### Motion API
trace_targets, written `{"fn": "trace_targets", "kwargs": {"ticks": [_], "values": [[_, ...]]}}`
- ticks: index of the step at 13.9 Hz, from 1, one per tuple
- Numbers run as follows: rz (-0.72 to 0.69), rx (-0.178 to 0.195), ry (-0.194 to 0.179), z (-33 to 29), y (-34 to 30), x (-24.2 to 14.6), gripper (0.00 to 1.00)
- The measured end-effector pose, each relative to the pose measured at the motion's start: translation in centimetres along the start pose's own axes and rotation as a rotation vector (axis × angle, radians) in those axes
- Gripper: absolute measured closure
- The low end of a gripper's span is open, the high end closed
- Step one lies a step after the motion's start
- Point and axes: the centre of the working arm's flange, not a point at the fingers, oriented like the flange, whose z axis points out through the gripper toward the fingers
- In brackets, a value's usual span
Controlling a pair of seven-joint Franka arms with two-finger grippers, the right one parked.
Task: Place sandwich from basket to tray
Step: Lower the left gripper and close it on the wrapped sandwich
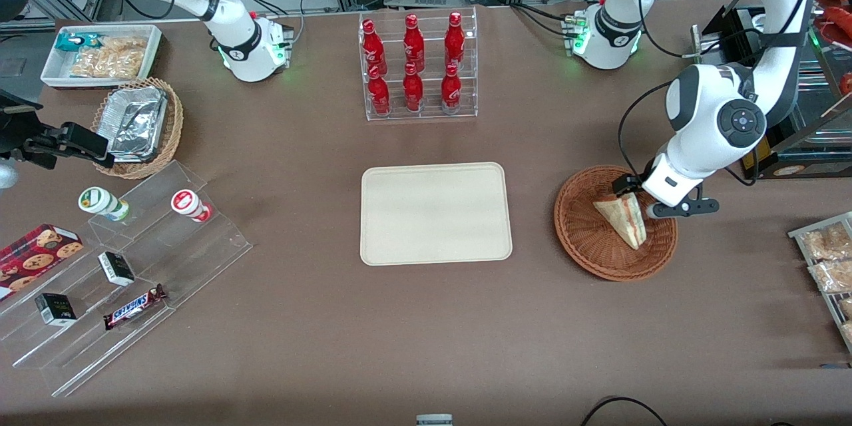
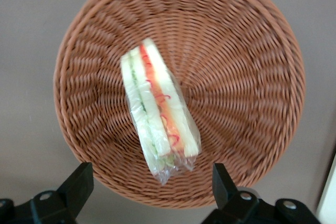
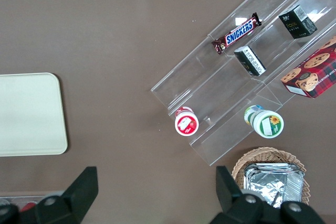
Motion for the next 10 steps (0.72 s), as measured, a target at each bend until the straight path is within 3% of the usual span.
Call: {"fn": "trace_targets", "kwargs": {"ticks": [5,10], "values": [[-0.324,-0.045,0.072,2.1,0.2,0.2,0.00],[-0.444,-0.040,0.038,5.6,0.2,0.1,0.00]]}}
